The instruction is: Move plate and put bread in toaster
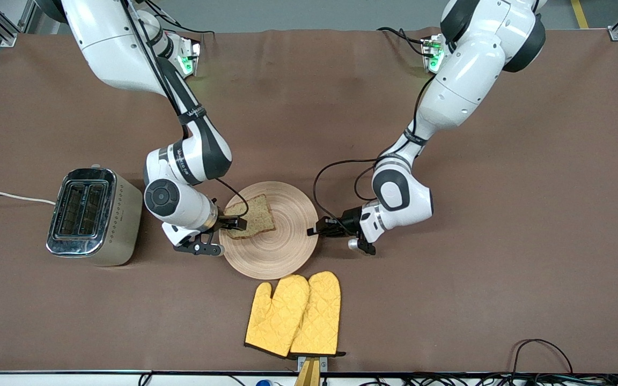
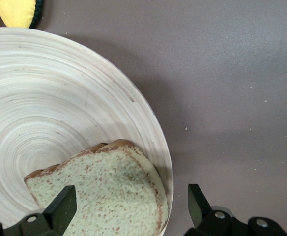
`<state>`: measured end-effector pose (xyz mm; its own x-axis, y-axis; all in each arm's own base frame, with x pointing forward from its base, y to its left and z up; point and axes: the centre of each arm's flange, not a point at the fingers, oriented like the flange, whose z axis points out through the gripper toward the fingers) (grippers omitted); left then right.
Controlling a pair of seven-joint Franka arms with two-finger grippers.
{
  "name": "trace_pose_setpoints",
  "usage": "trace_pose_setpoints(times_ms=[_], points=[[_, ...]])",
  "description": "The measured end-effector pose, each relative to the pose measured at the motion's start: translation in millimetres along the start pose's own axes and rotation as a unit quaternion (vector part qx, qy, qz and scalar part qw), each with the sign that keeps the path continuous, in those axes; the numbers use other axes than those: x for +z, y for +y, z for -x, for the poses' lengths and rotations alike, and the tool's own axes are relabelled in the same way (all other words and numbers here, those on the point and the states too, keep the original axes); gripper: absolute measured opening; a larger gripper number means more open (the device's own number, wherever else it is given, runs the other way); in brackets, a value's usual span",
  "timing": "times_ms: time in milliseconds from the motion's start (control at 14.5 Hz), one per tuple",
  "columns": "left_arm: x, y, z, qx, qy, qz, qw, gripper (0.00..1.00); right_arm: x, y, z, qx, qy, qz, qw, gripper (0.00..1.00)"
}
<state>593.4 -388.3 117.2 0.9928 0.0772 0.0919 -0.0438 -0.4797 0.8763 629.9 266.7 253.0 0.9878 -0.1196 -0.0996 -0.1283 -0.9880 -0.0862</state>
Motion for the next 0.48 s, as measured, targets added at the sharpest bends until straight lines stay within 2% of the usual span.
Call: trace_pose_setpoints(times_ms=[69,138,484], points=[[1,0,1,-0.001,0.001,-0.001,1.000,0.09,1,0,1,0.000,-0.003,0.001,1.000,1.00],[1,0,1,-0.004,0.003,0.000,1.000,0.14,3,1,1,0.000,-0.007,0.003,1.000,1.00],[-7,4,-8,-0.032,0.025,-0.008,0.999,0.63,13,13,5,0.007,-0.044,0.022,0.999,0.96]])
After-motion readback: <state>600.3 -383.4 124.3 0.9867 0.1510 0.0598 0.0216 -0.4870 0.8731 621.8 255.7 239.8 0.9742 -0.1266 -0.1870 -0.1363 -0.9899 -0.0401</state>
